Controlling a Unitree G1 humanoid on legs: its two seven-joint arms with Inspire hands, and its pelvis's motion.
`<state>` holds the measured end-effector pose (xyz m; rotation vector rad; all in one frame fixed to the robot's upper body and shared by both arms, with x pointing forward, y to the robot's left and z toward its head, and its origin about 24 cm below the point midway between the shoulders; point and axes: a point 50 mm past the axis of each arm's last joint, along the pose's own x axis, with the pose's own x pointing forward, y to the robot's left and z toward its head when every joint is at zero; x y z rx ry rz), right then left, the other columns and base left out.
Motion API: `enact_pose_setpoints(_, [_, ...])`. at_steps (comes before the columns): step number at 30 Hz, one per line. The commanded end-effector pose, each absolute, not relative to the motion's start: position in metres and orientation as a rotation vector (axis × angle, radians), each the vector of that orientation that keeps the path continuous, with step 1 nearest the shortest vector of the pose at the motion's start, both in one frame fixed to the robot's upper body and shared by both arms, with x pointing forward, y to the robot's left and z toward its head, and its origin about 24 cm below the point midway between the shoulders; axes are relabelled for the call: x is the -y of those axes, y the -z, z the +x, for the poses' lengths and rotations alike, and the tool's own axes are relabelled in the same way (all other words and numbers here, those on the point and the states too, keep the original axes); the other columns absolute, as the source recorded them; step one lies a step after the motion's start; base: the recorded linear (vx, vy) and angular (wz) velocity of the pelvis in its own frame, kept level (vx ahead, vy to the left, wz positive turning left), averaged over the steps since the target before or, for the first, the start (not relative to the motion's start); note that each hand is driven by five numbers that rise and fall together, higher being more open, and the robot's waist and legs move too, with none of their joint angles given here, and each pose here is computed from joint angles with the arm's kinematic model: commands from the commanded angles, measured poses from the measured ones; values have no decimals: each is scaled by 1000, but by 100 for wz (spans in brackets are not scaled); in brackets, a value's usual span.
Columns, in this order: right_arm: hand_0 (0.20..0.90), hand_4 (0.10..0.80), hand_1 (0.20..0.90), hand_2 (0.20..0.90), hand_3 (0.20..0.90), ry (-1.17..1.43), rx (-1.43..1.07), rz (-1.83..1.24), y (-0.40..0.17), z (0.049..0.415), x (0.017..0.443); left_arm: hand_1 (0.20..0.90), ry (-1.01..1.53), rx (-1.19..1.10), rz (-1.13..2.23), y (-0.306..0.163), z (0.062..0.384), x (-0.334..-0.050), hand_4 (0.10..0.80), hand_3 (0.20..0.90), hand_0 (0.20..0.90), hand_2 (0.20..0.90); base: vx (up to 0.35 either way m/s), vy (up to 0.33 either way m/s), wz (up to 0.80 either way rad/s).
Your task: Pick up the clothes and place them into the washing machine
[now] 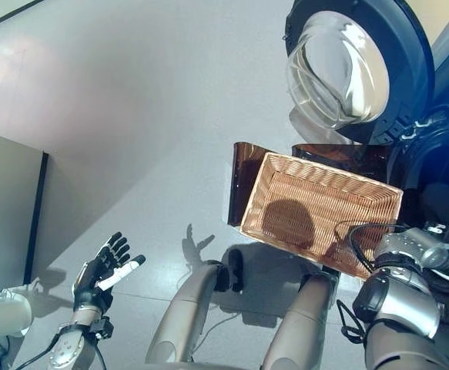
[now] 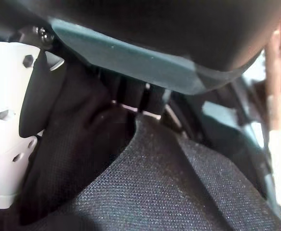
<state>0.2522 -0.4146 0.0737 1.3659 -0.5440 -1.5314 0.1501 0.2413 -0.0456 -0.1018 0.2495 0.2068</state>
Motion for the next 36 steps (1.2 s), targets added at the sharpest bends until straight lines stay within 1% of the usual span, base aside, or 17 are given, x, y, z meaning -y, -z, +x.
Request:
enact_pose_setpoints(1, [200, 300, 200, 200, 200, 1532, 882, 1076, -140, 215, 460, 900, -298, -131, -21, 20, 143, -279, 800, 900, 900, 900, 0, 0, 0])
enact_pose_setpoints(3, [200, 300, 200, 200, 200, 1508, 900, 1060, -147, 218, 460, 900, -307, -132, -21, 21, 143, -280, 800, 900, 900, 900, 0, 0, 0])
enact_pose_setpoints(10, [200, 300, 200, 200, 200, 1498, 905, 1073, -146, 222, 456, 900, -320, -122, -25, 20, 145, -281, 800, 900, 900, 900, 0, 0, 0])
enact_pose_setpoints(17, [200, 300, 200, 200, 200, 1535, 872, 1119, -123, 222, 446, 900, -326, -128, -37, 22, 143, -279, 800, 900, 900, 900, 0, 0, 0])
enact_pose_setpoints(18, [351, 408, 351, 351, 351, 1535, 860, 1122, -119, 223, 444, 900, -324, -127, -41, 22, 143, -278, 800, 900, 900, 900, 0, 0, 0])
enact_pose_setpoints(19, [900, 800, 900, 900, 900, 1537, 849, 1121, -116, 224, 443, 900, -324, -129, -44, 23, 143, -278, 800, 900, 900, 900, 0, 0, 0])
enact_pose_setpoints(30, [900, 800, 900, 900, 900, 1582, 789, 1154, -97, 222, 436, 900, -328, -132, -48, 24, 144, -279, 800, 900, 900, 900, 0, 0, 0])
enact_pose_setpoints(36, [900, 800, 900, 900, 900, 1576, 782, 1175, -98, 227, 433, 900, -322, -133, -46, 23, 144, -279, 800, 900, 900, 900, 0, 0, 0])
